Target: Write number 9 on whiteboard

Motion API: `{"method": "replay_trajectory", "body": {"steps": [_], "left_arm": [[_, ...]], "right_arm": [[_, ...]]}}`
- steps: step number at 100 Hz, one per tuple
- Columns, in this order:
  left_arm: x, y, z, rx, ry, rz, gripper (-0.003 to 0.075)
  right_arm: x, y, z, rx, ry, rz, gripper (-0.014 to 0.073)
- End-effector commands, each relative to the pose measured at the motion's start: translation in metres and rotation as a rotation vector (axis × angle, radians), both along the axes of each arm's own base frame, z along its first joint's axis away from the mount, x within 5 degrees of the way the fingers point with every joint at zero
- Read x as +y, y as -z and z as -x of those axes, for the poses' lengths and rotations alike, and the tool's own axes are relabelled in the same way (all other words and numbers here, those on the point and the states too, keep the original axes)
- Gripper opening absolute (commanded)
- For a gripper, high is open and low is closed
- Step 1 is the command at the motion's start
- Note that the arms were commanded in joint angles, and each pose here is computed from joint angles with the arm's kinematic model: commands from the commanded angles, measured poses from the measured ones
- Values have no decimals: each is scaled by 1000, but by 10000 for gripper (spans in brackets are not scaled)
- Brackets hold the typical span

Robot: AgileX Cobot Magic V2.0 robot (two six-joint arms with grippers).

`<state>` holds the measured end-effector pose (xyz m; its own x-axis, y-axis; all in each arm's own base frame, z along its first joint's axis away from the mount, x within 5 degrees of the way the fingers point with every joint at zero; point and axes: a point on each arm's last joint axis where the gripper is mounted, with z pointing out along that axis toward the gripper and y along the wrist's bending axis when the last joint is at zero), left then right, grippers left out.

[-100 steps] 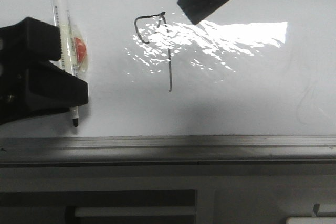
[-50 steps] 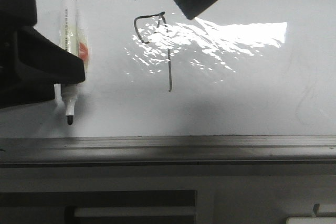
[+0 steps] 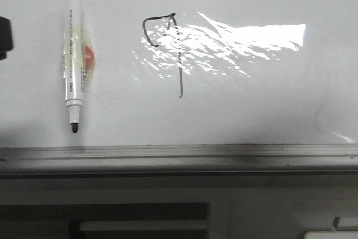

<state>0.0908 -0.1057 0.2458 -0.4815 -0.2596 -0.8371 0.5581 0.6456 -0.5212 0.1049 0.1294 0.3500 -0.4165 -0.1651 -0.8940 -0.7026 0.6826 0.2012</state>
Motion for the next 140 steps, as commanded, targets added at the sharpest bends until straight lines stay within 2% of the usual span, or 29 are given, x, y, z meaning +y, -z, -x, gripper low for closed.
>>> {"method": "replay_trajectory", "body": {"steps": [1,14,36,48,62,140], "left_arm": [[12,-10,5,-120,-31,80,-20],[28,-3,17,-206,-20,108,-20],[45,11,32,-283,-9,149,-20],[48,15,34,-288,-9,157,-20],[48,15,34,-289,-10,157,-20],[50,17,32,-291,-36,146,-20]], "right_arm": [[-15,-7,11,-176,-4,-152,-62],[-41,15,32,-323,-13,-220,-62],[-70,69,55,-344,-13,-238,-62],[-78,85,62,-358,-12,-256,-62],[-82,86,65,-378,-11,-279,-62],[-82,86,65,-380,-11,-278,-62]]}}
